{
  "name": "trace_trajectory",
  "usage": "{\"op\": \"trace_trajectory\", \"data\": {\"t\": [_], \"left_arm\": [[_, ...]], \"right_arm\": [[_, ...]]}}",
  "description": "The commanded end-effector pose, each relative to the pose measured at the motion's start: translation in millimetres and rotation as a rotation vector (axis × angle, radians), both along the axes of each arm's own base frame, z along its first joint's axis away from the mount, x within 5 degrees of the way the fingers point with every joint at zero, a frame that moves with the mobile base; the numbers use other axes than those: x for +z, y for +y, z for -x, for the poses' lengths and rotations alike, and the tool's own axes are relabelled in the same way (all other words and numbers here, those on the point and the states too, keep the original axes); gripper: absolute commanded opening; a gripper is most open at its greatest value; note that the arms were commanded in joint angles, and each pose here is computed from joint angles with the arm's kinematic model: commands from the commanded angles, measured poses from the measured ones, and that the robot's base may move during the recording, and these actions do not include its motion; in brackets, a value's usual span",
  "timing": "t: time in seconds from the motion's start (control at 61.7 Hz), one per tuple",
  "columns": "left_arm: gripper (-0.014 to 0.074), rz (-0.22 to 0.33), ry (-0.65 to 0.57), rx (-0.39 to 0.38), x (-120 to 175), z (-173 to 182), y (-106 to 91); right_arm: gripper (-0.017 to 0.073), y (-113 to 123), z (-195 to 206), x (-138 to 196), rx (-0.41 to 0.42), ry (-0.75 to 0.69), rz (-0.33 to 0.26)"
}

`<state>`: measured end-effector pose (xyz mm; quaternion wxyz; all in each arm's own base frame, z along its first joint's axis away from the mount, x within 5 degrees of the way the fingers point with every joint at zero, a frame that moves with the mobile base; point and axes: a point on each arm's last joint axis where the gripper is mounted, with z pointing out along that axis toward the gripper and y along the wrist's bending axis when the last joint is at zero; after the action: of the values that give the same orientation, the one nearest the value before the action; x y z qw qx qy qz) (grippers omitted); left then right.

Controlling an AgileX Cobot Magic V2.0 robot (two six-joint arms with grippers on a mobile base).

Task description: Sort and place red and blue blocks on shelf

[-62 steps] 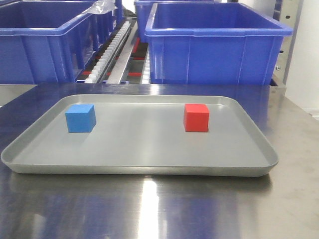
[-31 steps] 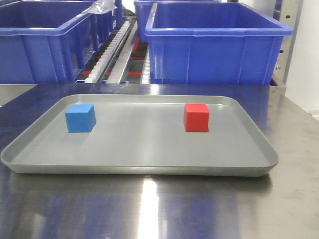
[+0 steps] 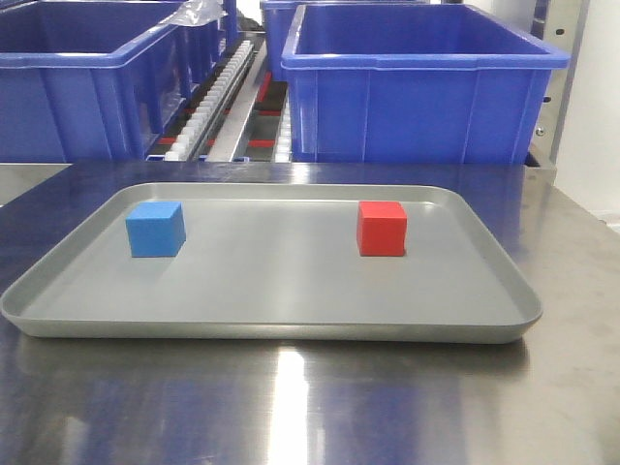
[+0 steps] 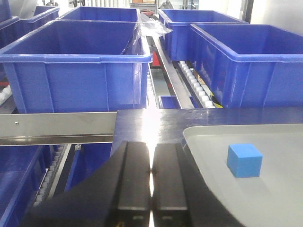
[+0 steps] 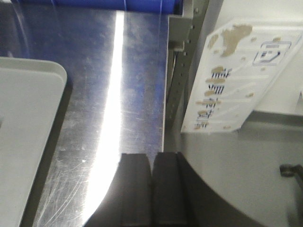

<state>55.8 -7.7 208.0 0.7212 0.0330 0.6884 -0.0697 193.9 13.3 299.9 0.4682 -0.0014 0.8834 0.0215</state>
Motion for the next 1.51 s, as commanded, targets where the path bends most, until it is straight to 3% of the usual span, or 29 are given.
{"op": "trace_trajectory", "data": {"t": [0.0,0.438,0.503,0.762,0.989,1.151,1.362,1.491], "left_arm": [[0.0141,0.013,-0.062,-0.029,-3.2,0.9,-2.3],[0.0141,0.013,-0.062,-0.029,-3.2,0.9,-2.3],[0.0141,0.013,-0.062,-0.029,-3.2,0.9,-2.3],[0.0141,0.013,-0.062,-0.029,-3.2,0.9,-2.3],[0.0141,0.013,-0.062,-0.029,-3.2,0.9,-2.3],[0.0141,0.013,-0.062,-0.029,-3.2,0.9,-2.3],[0.0141,0.013,-0.062,-0.029,-3.2,0.9,-2.3],[0.0141,0.013,-0.062,-0.029,-3.2,0.9,-2.3]], "right_arm": [[0.0057,2.1,-11.0,16.9,0.004,-0.070,-0.017],[0.0071,3.4,-25.9,4.6,-0.009,0.128,-0.017],[0.0119,3.4,-26.4,4.3,-0.009,0.131,-0.016],[0.0464,3.6,-26.6,3.2,-0.010,0.141,-0.019],[0.0470,3.9,-24.4,4.1,-0.012,0.182,-0.022],[0.0470,17.2,-26.6,14.0,0.046,0.167,-0.018],[0.0470,53.7,-34.0,32.2,0.177,0.179,-0.071],[0.0470,78.2,-44.0,35.3,0.256,0.190,-0.069]]}}
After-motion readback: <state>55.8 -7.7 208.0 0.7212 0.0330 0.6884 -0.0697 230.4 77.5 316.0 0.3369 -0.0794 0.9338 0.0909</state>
